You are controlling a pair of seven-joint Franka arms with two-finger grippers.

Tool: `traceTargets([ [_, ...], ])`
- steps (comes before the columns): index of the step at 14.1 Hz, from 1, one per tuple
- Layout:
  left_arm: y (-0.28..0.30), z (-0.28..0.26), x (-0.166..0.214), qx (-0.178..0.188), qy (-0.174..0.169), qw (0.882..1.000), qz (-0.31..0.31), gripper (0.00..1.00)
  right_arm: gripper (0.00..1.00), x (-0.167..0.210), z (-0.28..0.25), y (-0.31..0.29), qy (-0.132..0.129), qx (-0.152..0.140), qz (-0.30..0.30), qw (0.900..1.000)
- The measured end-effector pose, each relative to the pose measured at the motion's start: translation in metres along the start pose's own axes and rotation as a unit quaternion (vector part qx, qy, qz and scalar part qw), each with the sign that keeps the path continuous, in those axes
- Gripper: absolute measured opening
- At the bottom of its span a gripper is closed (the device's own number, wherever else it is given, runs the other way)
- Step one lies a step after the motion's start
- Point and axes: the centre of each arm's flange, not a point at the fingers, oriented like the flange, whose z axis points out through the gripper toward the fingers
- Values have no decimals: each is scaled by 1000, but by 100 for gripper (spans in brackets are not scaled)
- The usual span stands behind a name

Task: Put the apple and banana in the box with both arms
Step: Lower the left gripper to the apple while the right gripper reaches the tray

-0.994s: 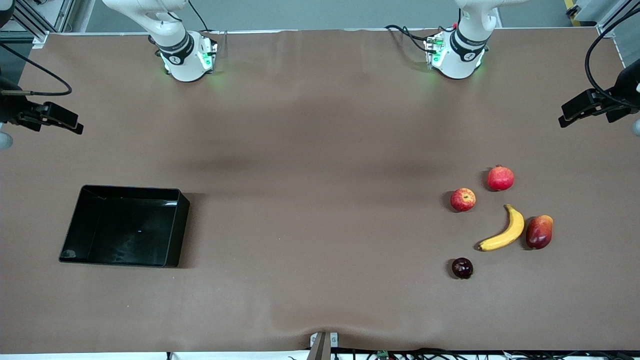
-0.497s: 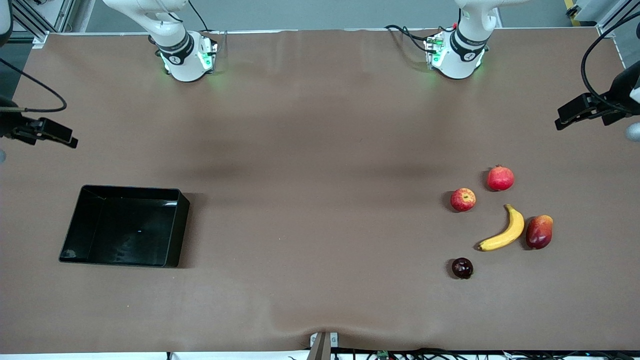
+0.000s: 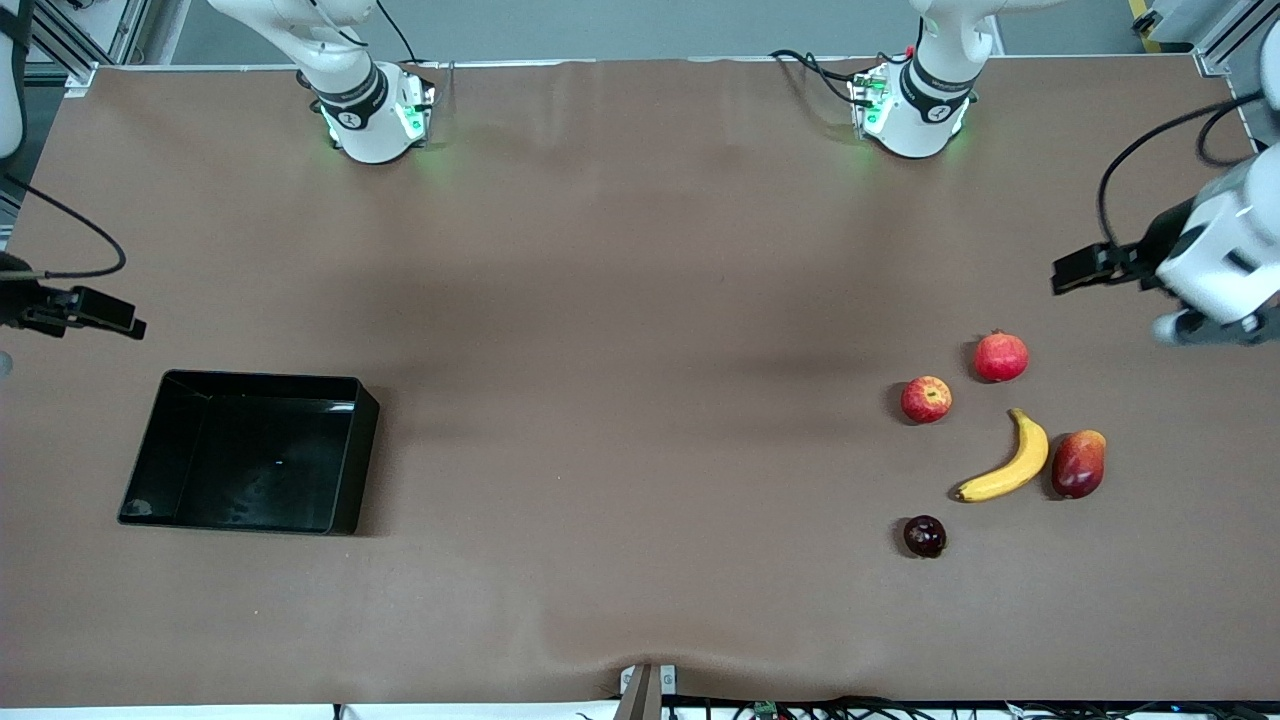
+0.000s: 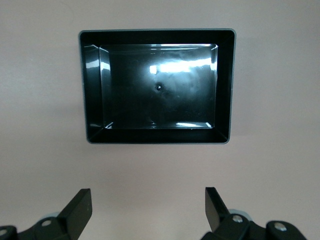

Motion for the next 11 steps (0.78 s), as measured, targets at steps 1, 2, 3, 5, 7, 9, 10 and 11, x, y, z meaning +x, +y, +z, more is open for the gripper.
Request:
traceTargets([
  [1, 3, 12, 9, -1, -6, 1000, 2, 100, 100, 3, 7, 8, -4, 1, -1, 1000],
  [2, 5, 26, 19, -2, -11, 1000, 3, 100, 100, 5, 14, 16, -8, 2, 0, 1000],
  [3, 5, 42, 29, -3, -13, 1000, 3, 100, 100, 7, 21, 24, -12, 2, 3, 1000],
  [5, 7, 75, 42, -5, -14, 1000, 3, 100, 100, 14, 37, 39, -13, 3, 3, 1000],
  [7, 8, 101, 47, -6, -15, 1000, 4, 100, 100, 24, 63, 59, -11, 3, -3, 1000],
  [9, 9, 125, 51, -7, -3, 1000, 4, 100, 100, 36, 93, 82, -6, 3, -12, 1000],
  [10, 10, 136, 53, -9, 8, 1000, 4, 100, 100, 41, 107, 92, -4, 2, -17, 1000],
  [11, 11, 148, 55, -10, 14, 1000, 4, 100, 100, 46, 121, 101, 0, 1, -21, 1000],
])
